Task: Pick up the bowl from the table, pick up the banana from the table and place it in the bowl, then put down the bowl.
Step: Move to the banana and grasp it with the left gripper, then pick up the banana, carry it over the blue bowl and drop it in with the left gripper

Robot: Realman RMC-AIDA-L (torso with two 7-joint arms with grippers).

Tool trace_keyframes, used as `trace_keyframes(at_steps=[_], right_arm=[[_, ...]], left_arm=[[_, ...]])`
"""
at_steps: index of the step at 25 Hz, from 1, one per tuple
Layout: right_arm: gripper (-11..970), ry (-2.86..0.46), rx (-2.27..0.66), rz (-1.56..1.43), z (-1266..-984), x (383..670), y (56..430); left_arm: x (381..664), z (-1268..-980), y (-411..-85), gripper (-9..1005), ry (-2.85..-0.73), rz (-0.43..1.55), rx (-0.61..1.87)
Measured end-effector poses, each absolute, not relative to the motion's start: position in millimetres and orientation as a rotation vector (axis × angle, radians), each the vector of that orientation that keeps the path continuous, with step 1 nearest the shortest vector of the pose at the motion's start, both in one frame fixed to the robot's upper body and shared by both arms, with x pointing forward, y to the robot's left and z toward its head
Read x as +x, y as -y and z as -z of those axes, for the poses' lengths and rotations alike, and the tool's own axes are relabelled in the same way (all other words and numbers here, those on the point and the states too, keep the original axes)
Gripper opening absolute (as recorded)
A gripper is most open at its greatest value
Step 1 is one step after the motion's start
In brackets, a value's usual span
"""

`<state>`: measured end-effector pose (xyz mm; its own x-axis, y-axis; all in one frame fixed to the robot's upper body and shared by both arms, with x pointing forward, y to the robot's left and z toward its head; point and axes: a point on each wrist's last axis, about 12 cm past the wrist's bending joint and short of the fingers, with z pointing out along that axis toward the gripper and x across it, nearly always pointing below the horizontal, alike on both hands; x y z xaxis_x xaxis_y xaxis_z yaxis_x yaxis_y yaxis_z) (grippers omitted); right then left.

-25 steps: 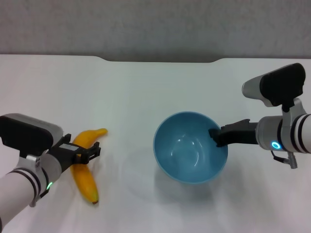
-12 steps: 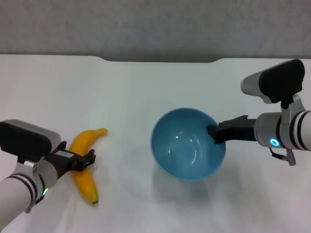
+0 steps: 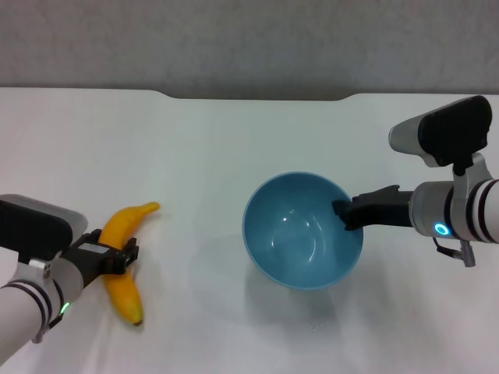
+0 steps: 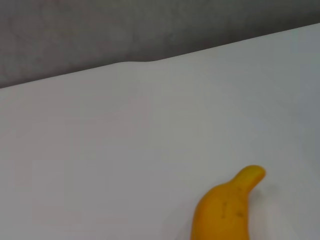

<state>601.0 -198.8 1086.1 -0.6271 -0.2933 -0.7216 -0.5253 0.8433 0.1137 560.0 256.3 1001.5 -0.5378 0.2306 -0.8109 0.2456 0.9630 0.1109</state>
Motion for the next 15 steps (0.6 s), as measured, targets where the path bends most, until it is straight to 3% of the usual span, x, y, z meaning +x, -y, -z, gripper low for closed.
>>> trace_keyframes(at_steps=[11,13,15], right_arm=[[80,-2.29,-0.588,-0.406,-1083.8,599.8,200.3],[81,-2.289,-0.588,-0.406,-1084.1,599.9,200.2],[82,-2.286,-0.589,-0.407,-1084.7,600.1,199.8]], left_arm=[[566.0,-1014.5,-251.4,604,-2.102,0.048,0.303],[566.1,-1014.5,-251.7,511,-2.101,0.047,0.302],[565.4,-1013.3,-252.8,513,-2.105,0.044,0.301]])
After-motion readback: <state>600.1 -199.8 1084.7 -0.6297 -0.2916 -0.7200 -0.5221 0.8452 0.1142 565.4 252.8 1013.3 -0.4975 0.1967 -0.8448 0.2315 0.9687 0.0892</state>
